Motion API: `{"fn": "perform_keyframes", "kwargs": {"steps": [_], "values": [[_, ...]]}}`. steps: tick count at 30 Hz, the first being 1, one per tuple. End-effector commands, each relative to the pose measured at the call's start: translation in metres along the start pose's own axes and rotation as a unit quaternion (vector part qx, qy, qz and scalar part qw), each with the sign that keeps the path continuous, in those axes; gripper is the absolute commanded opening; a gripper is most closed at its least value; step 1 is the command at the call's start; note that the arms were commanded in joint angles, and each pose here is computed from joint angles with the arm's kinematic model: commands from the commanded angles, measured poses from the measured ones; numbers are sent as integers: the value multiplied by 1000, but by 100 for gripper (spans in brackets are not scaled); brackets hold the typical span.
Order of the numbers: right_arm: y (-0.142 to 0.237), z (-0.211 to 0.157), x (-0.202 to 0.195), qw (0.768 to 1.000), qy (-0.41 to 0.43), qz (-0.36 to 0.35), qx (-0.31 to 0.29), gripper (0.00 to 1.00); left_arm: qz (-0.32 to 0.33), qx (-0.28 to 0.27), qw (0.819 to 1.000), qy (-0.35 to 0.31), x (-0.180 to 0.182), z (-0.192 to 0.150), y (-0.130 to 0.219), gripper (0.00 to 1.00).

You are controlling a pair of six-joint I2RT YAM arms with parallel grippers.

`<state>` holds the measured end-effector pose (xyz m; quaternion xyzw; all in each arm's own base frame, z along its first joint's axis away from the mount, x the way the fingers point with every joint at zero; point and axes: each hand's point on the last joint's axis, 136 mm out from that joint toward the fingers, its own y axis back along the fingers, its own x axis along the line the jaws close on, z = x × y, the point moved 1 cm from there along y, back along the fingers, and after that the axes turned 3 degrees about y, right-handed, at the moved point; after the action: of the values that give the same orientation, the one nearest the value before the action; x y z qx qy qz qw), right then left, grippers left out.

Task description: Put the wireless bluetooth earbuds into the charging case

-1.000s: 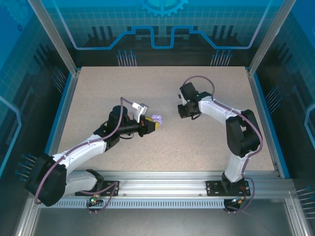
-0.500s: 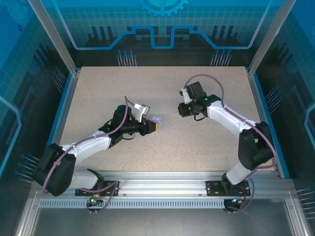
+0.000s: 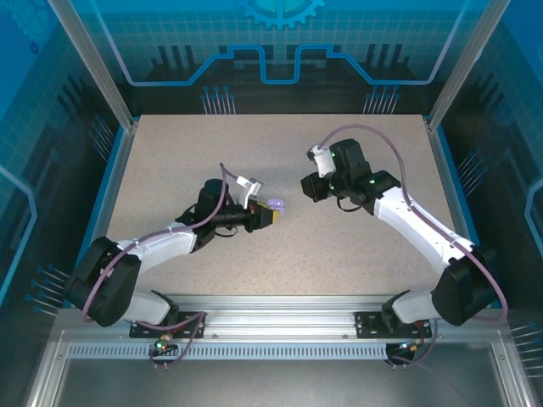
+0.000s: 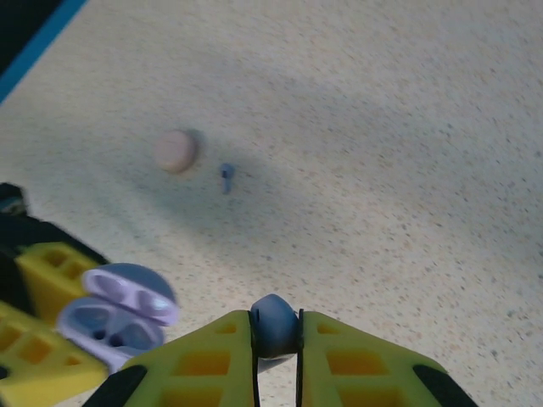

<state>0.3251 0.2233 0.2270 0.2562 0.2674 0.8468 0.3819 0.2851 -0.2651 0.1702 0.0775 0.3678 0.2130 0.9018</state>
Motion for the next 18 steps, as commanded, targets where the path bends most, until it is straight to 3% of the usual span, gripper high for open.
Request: {"fn": "perform_keyframes", "kwargs": {"steps": [1, 18], "values": [[14, 9, 26, 998, 30, 43, -24, 16, -67, -30, 995, -73, -27, 25, 0, 13], [40, 22, 77, 990, 95, 89, -56, 16, -125, -48, 980, -147, -55, 42, 3, 13]]}}
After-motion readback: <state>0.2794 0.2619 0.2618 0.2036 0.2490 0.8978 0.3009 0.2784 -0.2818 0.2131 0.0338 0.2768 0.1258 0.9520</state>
